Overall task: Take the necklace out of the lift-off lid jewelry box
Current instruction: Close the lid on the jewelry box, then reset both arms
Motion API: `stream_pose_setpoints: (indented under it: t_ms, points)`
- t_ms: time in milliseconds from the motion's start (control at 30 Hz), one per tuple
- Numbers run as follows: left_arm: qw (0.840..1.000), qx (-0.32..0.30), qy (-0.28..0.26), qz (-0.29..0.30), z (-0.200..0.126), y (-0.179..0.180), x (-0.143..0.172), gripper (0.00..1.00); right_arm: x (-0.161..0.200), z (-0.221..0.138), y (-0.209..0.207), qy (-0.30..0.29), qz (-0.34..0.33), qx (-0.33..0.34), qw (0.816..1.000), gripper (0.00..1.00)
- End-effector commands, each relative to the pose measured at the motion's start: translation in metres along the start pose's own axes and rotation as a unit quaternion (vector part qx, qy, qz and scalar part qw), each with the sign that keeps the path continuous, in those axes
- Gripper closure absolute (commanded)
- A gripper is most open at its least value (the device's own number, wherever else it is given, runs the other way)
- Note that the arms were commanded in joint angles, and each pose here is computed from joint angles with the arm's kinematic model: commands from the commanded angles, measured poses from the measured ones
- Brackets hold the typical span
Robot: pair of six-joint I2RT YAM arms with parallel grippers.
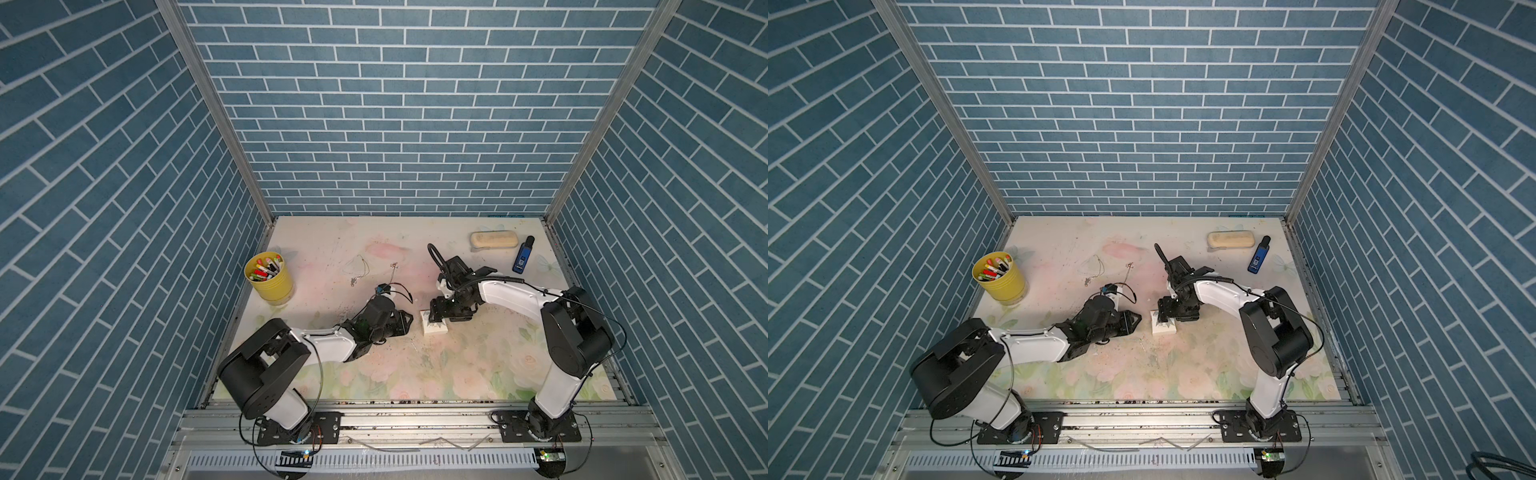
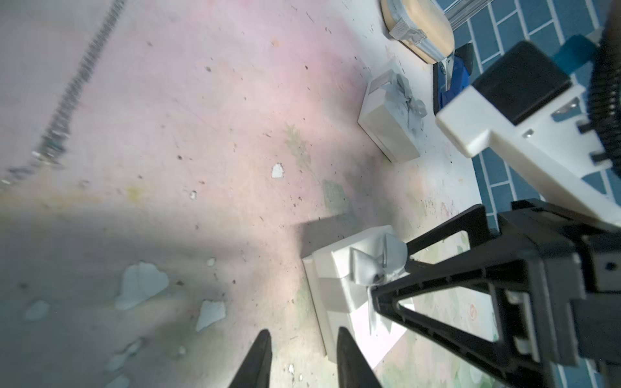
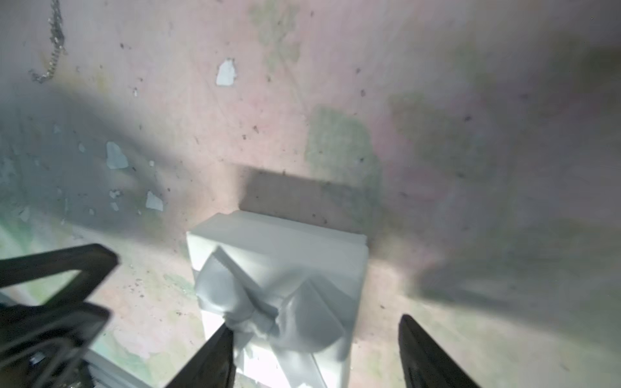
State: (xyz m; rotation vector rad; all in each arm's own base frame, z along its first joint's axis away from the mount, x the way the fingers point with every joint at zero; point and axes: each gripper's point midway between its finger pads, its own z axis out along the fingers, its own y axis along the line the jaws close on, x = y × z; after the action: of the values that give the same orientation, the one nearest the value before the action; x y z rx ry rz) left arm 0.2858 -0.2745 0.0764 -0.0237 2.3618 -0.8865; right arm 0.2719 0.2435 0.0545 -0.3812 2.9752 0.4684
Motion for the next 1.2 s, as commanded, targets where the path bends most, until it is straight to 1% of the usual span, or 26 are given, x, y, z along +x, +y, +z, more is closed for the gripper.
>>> stream_pose_setpoints:
  t_ms: [0,67,167,233,267,333,400,467,533,600,667,700,767,867,933,1000,1067,1100,1133,1167]
  points:
    - [0.995,-0.066,0.001,0.081,-0.027,0.014,-0.030,0.55,-0.020,-0.053,-0.011,-0.071,-0.031,0.059,0.995,0.02]
    - [0.987,-0.103,-0.011,0.125,-0.048,0.019,-0.059,0.43,-0.029,-0.078,-0.018,-0.113,-0.046,0.088,0.989,0.01]
    - [0.968,-0.168,-0.036,0.185,-0.081,0.036,-0.096,0.23,-0.039,-0.109,-0.047,-0.181,-0.047,0.151,0.971,0.01]
    - [0.951,-0.214,-0.061,0.214,-0.104,0.051,-0.119,0.14,-0.043,-0.126,-0.077,-0.231,-0.029,0.195,0.953,0.01]
    - [0.940,-0.242,-0.078,0.228,-0.115,0.061,-0.130,0.08,-0.045,-0.134,-0.092,-0.259,-0.020,0.215,0.942,0.01]
    - [0.918,-0.288,-0.109,0.251,-0.132,0.080,-0.146,0.01,-0.047,-0.148,-0.118,-0.312,-0.013,0.237,0.920,0.01]
    - [0.897,-0.326,-0.138,0.264,-0.144,0.102,-0.157,0.00,-0.050,-0.158,-0.143,-0.366,-0.003,0.251,0.896,0.01]
    - [0.880,-0.352,-0.167,0.272,-0.150,0.120,-0.164,0.00,-0.049,-0.162,-0.171,-0.394,0.030,0.263,0.880,0.01]
    - [0.867,-0.364,-0.184,0.286,-0.150,0.136,-0.162,0.00,-0.048,-0.157,-0.192,-0.398,0.047,0.269,0.876,0.01]
    - [0.849,-0.388,-0.202,0.298,-0.154,0.148,-0.161,0.01,-0.049,-0.150,-0.210,-0.402,0.057,0.282,0.869,0.01]
    - [0.835,-0.407,-0.212,0.305,-0.156,0.161,-0.160,0.00,-0.051,-0.143,-0.221,-0.410,0.050,0.293,0.862,0.01]
    - [0.831,-0.412,-0.220,0.303,-0.156,0.167,-0.160,0.00,-0.053,-0.139,-0.226,-0.417,0.041,0.298,0.858,0.01]
    - [0.830,-0.409,-0.243,0.292,-0.155,0.177,-0.159,0.00,-0.055,-0.134,-0.237,-0.440,0.038,0.301,0.845,0.01]
    - [0.839,-0.383,-0.266,0.280,-0.148,0.187,-0.156,0.01,-0.057,-0.129,-0.252,-0.486,0.046,0.281,0.826,0.01]
    - [0.843,-0.368,-0.283,0.271,-0.144,0.192,-0.155,0.01,-0.059,-0.130,-0.258,-0.499,0.041,0.278,0.820,0.01]
    - [0.841,-0.362,-0.295,0.273,-0.139,0.196,-0.155,0.01,-0.058,-0.123,-0.267,-0.506,0.057,0.263,0.820,0.01]
    - [0.840,-0.368,-0.301,0.262,-0.138,0.206,-0.154,0.00,-0.055,-0.113,-0.268,-0.525,0.050,0.249,0.812,0.01]
    - [0.842,-0.367,-0.302,0.255,-0.135,0.212,-0.152,0.01,-0.054,-0.116,-0.267,-0.536,0.050,0.249,0.805,0.01]
    - [0.844,-0.365,-0.302,0.252,-0.133,0.216,-0.151,0.00,-0.051,-0.114,-0.270,-0.524,0.057,0.247,0.813,0.01]
    - [0.840,-0.368,-0.310,0.251,-0.134,0.218,-0.153,0.00,-0.054,-0.114,-0.272,-0.527,0.059,0.245,0.812,0.01]
